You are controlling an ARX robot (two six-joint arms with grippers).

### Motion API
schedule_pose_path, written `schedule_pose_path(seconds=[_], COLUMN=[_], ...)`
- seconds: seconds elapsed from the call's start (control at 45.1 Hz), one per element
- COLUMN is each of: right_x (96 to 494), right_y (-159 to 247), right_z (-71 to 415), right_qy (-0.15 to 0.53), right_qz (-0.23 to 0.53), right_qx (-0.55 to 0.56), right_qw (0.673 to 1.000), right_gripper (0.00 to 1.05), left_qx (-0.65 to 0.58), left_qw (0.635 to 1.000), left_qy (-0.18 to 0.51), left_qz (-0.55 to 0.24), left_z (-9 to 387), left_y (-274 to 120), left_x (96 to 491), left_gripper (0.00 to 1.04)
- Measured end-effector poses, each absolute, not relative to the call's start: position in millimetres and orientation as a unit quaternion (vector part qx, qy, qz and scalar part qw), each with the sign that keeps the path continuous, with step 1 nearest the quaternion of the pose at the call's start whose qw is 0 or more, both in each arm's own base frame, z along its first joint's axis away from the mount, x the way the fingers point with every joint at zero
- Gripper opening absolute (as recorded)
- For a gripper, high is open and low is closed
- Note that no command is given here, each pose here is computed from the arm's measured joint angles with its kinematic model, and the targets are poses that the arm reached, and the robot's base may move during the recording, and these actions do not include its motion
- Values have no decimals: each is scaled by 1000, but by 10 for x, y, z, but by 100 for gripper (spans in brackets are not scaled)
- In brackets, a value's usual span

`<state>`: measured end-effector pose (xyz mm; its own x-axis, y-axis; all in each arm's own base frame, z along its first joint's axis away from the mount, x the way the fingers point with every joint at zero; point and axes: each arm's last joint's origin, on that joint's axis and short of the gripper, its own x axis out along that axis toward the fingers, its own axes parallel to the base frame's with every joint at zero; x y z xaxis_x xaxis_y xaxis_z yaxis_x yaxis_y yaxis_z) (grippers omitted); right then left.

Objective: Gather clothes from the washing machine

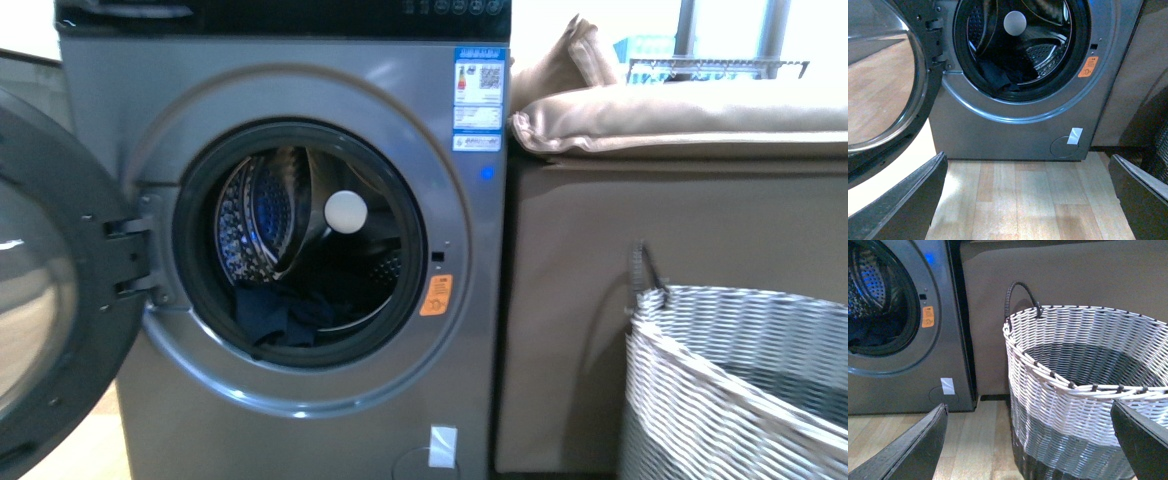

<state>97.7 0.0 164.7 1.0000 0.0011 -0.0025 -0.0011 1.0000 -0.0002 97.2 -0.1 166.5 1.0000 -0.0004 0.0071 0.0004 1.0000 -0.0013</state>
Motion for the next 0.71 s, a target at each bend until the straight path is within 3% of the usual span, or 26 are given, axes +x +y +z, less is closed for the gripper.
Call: schedule_pose_path(seconds=[0.709], right_x=[976], right_y=[1], right_z=[1648], right_qy=[0], right_qz=[2], right_qx=[0], right_qw=[1000], right_gripper=[97], left_qx=[-1], left_qw=[1000], left_qy=[-3], left_qz=[2], left_z=[1662], left_y=[1], left_x=[973], left_gripper=[98])
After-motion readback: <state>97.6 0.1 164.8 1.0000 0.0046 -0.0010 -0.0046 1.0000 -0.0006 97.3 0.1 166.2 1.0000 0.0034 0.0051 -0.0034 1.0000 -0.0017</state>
